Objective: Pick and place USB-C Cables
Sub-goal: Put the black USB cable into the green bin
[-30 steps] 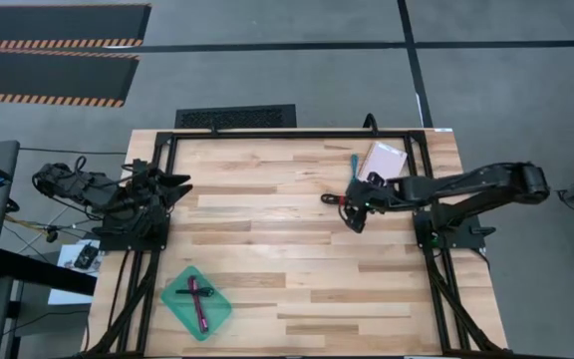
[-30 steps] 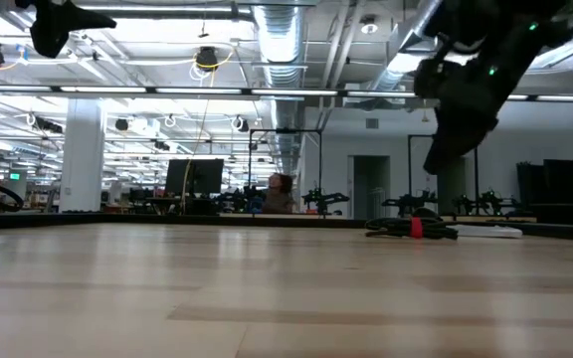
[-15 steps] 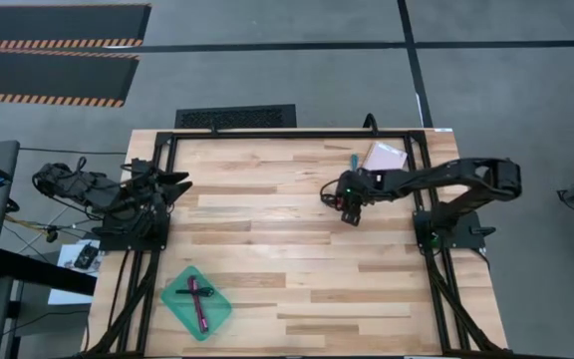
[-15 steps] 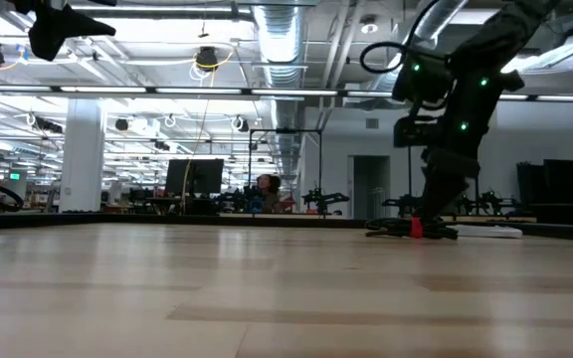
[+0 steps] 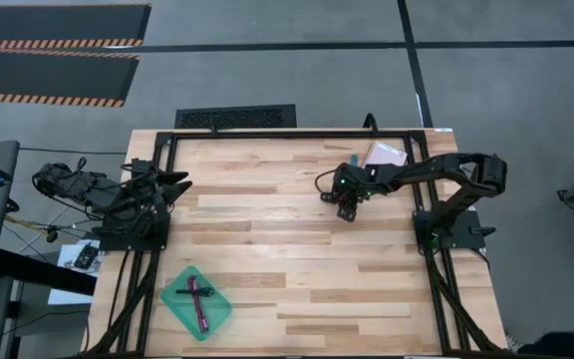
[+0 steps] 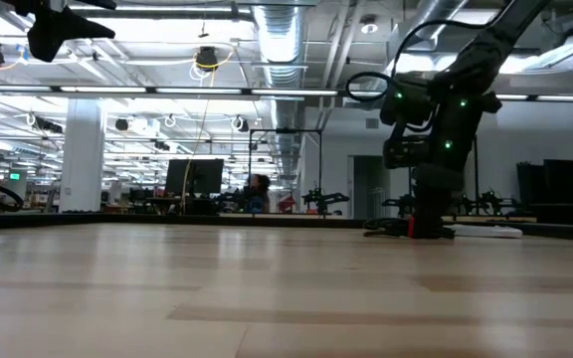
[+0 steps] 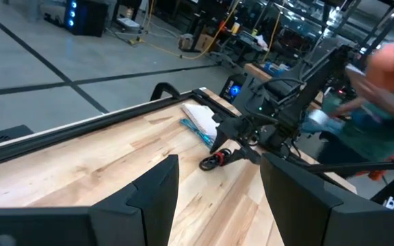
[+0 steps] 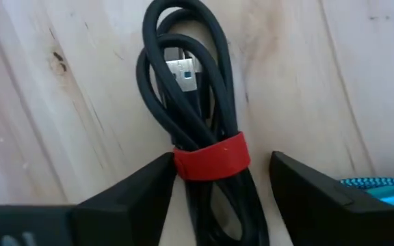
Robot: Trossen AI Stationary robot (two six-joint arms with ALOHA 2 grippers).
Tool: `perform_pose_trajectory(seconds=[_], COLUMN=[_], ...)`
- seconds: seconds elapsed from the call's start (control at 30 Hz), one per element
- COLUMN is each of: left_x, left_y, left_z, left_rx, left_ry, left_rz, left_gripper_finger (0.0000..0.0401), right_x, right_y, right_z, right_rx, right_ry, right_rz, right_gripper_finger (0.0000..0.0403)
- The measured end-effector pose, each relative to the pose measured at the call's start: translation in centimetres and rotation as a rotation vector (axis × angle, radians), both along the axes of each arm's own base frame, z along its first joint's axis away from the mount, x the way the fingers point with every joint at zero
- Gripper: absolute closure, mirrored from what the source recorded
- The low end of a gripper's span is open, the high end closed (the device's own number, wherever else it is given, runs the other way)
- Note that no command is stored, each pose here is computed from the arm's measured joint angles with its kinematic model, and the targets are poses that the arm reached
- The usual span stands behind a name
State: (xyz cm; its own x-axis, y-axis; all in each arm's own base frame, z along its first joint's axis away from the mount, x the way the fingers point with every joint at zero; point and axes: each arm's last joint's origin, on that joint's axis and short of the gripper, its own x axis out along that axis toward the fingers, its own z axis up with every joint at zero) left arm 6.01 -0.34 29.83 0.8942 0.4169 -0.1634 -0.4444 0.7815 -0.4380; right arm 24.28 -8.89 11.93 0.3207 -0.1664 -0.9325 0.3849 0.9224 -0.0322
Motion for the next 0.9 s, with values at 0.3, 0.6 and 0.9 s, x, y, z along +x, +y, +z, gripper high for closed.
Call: perform_pose_trajectory(seconds=[0.3, 0.6, 0.9], left_x=[0.0, 0.0, 0.0], left_y=[0.0, 0.0, 0.0], left_z=[0.0, 0.0, 0.0], left_rx=[0.000, -0.004, -0.005], left_ry=[0.000, -0.001, -0.002], left_rz=[-0.001, -0.001, -0.002], left_gripper_finger=[0.0207, 0.0207, 0.0207], right_x=[0.2, 1.4, 4.6], right_y=[0.8, 3.3, 6.9], right_z=[0.5, 0.7, 3.0], right_rx=[0.017, -0.058, -0.035], right_ry=[-0.039, -0.099, -0.314], right_rz=[-0.062, -0.083, 0.034], right_gripper_finger=[0.0341, 0.0347, 0.0349])
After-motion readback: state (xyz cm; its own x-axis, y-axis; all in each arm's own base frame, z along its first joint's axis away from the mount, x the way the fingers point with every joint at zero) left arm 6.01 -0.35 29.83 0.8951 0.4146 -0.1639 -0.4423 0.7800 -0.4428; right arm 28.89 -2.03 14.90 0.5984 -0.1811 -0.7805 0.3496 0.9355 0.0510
